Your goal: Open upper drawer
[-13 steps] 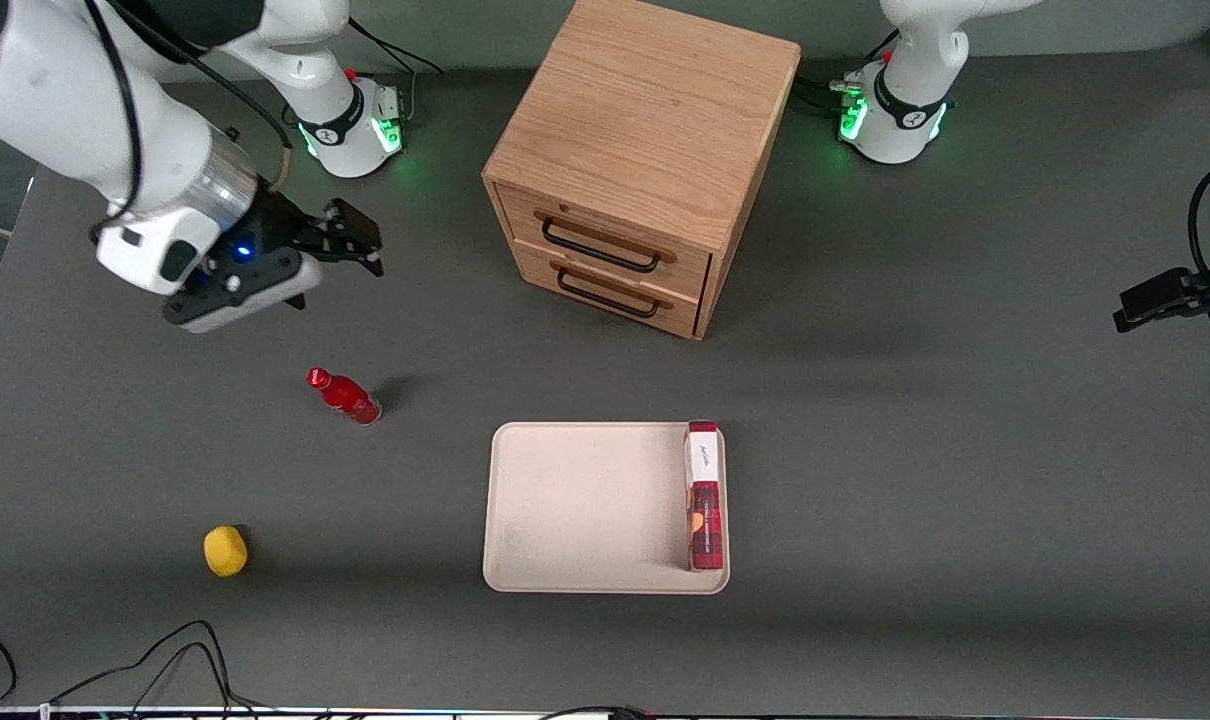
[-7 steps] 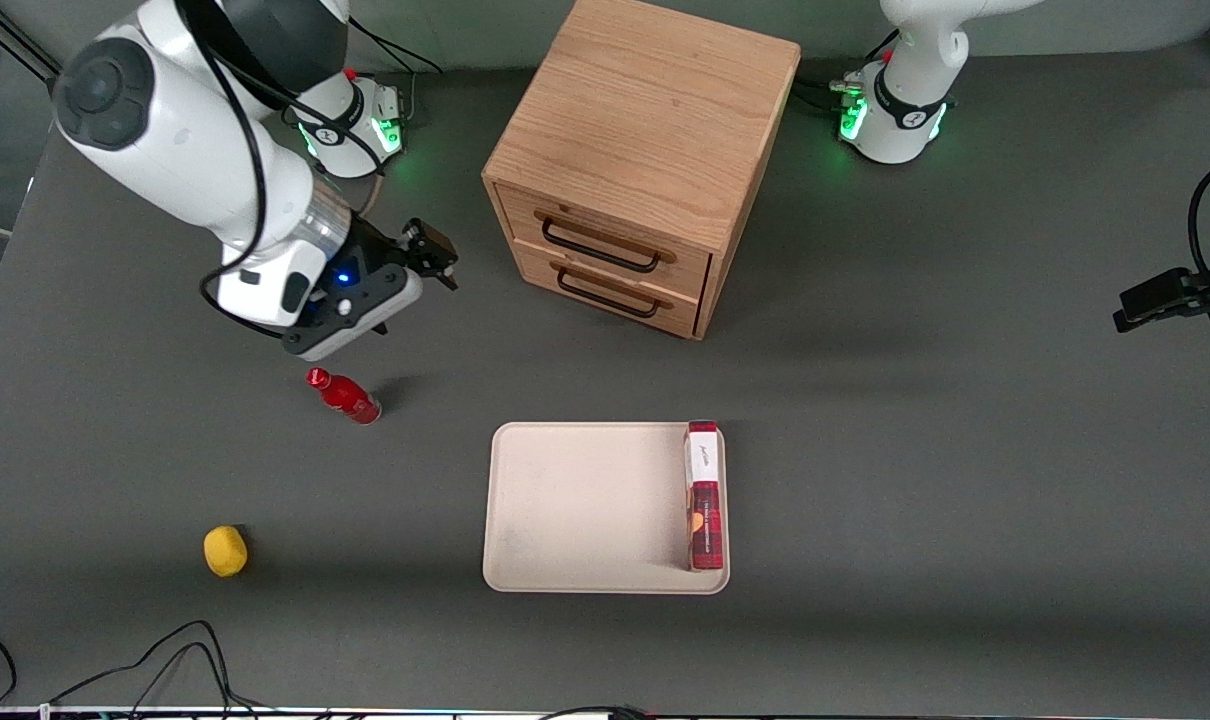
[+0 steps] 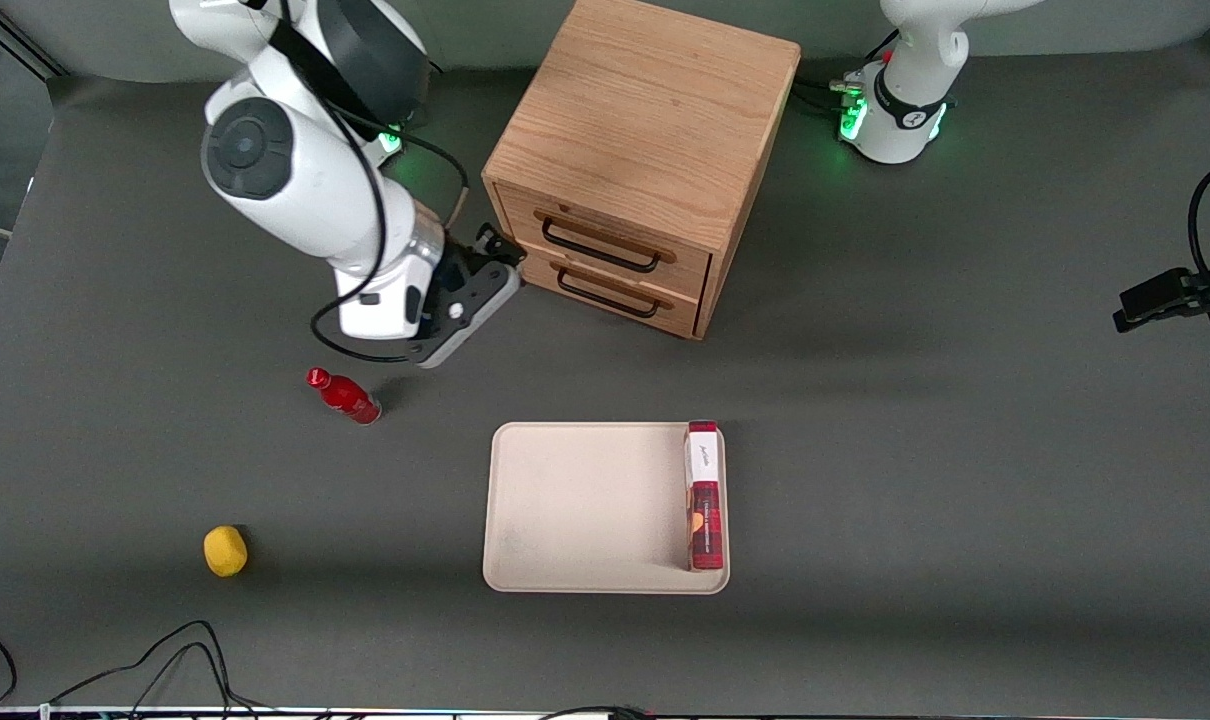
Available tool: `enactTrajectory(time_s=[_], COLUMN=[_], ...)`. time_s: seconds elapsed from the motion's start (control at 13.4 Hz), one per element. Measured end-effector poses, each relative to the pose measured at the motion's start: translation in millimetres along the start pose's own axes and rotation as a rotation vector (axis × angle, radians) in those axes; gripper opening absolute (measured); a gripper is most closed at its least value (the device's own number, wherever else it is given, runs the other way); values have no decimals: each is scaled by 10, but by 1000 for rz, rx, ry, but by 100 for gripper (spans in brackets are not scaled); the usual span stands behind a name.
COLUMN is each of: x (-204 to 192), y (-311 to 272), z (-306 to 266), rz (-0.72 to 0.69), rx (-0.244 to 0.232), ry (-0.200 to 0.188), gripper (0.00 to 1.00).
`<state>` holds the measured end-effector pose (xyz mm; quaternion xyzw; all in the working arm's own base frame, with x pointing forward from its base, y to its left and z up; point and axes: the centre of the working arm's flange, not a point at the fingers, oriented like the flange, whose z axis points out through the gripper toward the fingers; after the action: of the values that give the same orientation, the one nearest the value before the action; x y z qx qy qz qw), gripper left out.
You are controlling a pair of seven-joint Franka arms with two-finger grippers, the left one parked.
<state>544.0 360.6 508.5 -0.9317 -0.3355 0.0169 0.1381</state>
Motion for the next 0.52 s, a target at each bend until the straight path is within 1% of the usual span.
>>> enactTrajectory(time_s=[0.15,0.3,0.52], x=[46,72,94], y=[-134,-253,-480], z=[196,336,533], rz=[-47,-123,-196], rx=[32,58,78], ry=[-27,-46,-76], gripper=[100,100,100])
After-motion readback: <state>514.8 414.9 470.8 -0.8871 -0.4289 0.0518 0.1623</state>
